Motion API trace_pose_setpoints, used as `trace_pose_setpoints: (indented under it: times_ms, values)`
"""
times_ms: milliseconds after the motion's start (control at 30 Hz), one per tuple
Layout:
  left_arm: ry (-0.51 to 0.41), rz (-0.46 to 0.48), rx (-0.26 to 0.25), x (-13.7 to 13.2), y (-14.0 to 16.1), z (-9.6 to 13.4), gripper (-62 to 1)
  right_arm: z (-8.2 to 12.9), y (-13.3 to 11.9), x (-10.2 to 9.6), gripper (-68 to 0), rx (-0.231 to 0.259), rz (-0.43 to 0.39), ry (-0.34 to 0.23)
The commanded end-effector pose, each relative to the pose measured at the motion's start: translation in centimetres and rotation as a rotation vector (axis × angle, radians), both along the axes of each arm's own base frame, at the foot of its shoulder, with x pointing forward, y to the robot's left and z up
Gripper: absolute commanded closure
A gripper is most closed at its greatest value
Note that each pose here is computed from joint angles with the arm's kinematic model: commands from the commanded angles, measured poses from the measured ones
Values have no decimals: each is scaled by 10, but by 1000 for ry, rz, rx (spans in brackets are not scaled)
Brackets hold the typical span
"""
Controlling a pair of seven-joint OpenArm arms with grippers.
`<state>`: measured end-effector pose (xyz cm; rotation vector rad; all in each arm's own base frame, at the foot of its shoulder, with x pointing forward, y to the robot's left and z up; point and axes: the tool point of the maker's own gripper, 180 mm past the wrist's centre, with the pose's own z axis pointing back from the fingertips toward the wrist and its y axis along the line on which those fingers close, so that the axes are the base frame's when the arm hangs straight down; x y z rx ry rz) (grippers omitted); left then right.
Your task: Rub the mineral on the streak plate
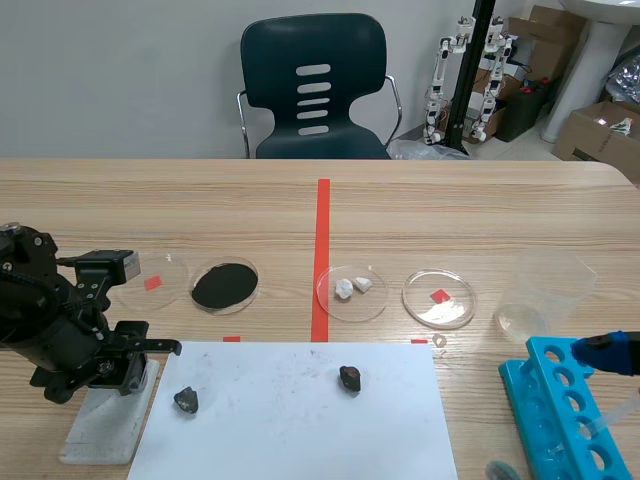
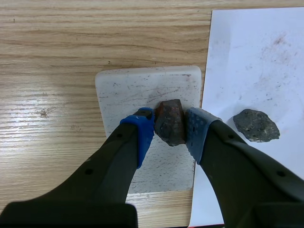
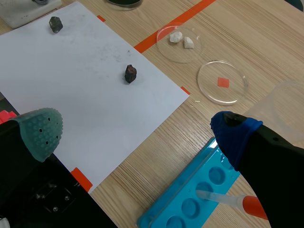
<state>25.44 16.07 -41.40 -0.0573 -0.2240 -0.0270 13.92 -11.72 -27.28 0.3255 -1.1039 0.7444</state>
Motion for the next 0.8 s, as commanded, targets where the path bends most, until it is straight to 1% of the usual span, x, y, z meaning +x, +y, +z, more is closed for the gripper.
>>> trace_pose_setpoints:
  times_ms: [0, 33, 133, 200, 233, 267, 400, 467, 533, 600, 767]
  values:
    - [-9, -14, 9, 1, -3, 1, -111, 8, 5, 2, -679, 30, 7, -21]
    - [-7, -14, 47, 1, 4, 1, -111, 8, 5, 2, -679, 30, 7, -21]
    - [-5, -7, 186, 1, 29, 2, -111, 8, 5, 2, -679, 30, 7, -21]
    - [-15, -14, 250, 3, 39, 4, -111, 8, 5, 2, -679, 30, 7, -21]
    - [-20, -15, 267, 4, 42, 6, -111, 8, 5, 2, -679, 30, 7, -21]
    - [-23, -9, 273, 5, 44, 6, -111, 8, 5, 2, -679, 30, 7, -21]
    - [-24, -7, 272, 6, 43, 7, -111, 8, 5, 2, -679, 29, 7, -21]
    - [-19, -4, 254, 6, 41, 7, -111, 8, 5, 2, -679, 30, 7, -21]
    - [-11, 1, 212, 5, 33, 5, -111, 8, 5, 2, -679, 30, 7, -21]
    - [-4, 6, 157, 3, 24, 4, -111, 8, 5, 2, -679, 30, 7, -21]
    - [-18, -14, -17, 5, -7, 4, -111, 8, 5, 2, -679, 30, 7, -21]
